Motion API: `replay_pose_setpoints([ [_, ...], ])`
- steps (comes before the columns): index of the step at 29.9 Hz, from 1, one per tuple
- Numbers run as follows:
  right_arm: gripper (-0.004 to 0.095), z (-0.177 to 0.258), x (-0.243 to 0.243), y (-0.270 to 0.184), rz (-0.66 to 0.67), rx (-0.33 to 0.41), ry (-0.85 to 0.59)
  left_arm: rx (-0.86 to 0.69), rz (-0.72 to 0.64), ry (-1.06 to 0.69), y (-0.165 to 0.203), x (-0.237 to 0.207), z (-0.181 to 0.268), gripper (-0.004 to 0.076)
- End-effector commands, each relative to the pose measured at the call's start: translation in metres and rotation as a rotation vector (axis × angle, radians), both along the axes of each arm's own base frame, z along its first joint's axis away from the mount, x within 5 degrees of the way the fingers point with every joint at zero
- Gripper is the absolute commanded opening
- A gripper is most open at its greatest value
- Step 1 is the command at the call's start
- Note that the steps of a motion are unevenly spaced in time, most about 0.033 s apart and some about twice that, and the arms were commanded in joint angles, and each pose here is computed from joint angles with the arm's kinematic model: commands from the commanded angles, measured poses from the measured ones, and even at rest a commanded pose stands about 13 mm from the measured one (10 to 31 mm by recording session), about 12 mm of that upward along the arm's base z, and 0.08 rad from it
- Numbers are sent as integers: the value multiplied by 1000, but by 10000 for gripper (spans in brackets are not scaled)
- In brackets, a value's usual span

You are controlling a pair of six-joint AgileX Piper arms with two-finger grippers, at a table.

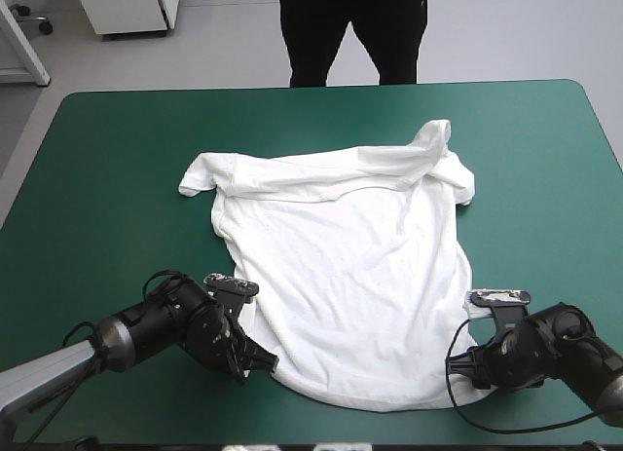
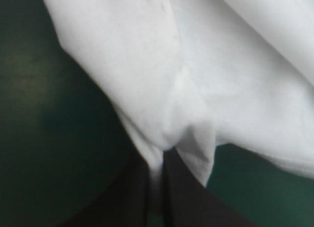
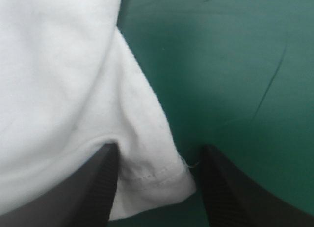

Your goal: Fold the cloth

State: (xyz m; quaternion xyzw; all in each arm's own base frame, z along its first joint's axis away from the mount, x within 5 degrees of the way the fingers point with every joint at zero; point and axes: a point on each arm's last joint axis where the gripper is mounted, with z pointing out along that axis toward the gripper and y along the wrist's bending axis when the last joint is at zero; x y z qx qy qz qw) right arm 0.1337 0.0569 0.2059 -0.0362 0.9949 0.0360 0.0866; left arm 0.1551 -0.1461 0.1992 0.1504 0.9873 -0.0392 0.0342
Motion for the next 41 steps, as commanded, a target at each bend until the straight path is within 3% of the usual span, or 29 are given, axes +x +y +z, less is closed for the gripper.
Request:
replay_pose_setpoints([
  [1, 339, -7, -1, 9, -30, 84, 49, 36, -39, -49, 1, 7, -11, -7],
  [6, -21, -6, 3, 15, -26, 130, 46, 34, -39, -50, 1, 7, -11, -7],
  [13, -17, 35, 27, 22, 7, 145, -82, 21, -62, -182, -4, 26, 34, -7],
  [26, -17, 194, 77, 19, 93, 69, -729, -180, 12, -796, 35, 81, 226, -7],
  [34, -17, 281, 87, 14, 112, -2, -1053, -259, -10, -1163, 55, 68, 326, -7],
  [41, -17, 363, 73, 9, 132, 12, -1350, -351, -17, -1455, 66, 41, 391, -7],
])
